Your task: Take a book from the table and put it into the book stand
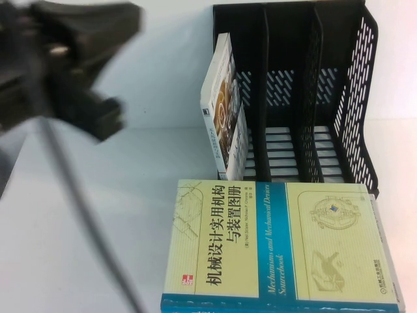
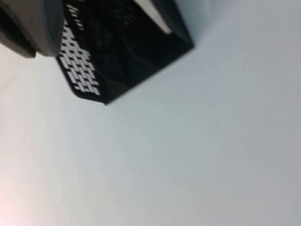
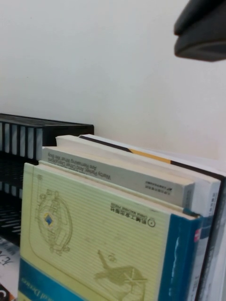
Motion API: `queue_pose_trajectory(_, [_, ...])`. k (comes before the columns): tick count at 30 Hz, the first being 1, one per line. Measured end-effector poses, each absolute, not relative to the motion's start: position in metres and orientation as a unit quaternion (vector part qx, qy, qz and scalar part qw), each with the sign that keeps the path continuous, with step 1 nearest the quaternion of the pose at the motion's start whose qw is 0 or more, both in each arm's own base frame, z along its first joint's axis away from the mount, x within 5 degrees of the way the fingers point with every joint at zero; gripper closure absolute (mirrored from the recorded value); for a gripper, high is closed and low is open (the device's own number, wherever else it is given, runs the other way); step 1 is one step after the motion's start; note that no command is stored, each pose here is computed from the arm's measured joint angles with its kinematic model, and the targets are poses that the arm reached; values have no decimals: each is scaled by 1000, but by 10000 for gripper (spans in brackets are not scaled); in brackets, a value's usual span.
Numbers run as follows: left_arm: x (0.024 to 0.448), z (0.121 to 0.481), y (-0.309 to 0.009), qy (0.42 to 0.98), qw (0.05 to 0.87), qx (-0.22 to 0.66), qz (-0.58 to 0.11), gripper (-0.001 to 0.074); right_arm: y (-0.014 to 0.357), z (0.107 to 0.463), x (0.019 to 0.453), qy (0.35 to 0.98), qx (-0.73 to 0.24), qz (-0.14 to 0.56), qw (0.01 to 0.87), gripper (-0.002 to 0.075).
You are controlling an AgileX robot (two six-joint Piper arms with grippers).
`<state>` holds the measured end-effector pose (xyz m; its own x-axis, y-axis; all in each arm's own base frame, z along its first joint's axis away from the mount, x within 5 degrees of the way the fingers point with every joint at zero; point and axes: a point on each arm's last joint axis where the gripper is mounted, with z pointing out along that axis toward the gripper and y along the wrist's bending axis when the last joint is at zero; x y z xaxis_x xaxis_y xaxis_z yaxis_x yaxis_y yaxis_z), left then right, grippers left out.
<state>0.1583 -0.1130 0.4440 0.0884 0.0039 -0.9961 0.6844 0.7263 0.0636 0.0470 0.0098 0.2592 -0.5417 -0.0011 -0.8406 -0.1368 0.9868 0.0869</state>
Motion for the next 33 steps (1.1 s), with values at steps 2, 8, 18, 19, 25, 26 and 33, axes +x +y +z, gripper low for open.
queue_pose_trajectory(2, [137,449,-97,593,724,297,-190,735,10,259,47,875,-39,72,477,728])
queue_pose_trajectory(8, [76,431,-55,513,793,324,-54,735,10,259,47,875,-39,72,477,728])
queue_pose_trajectory(18, [81,325,-29,639,737,220,-5,736,10,259,47,875,-39,72,477,728])
queue_pose_trajectory(19, [83,317,-28,653,730,203,-15,736,10,259,47,875,-39,72,477,728])
queue_pose_trajectory(25, [88,279,-27,700,694,162,-48,736,10,259,47,875,-39,72,477,728])
queue_pose_trajectory(26, [88,278,-27,702,692,160,-54,736,10,259,47,875,-39,72,477,728])
queue_pose_trajectory(33, [87,279,-26,703,696,91,-113,736,10,259,47,875,-39,72,477,728])
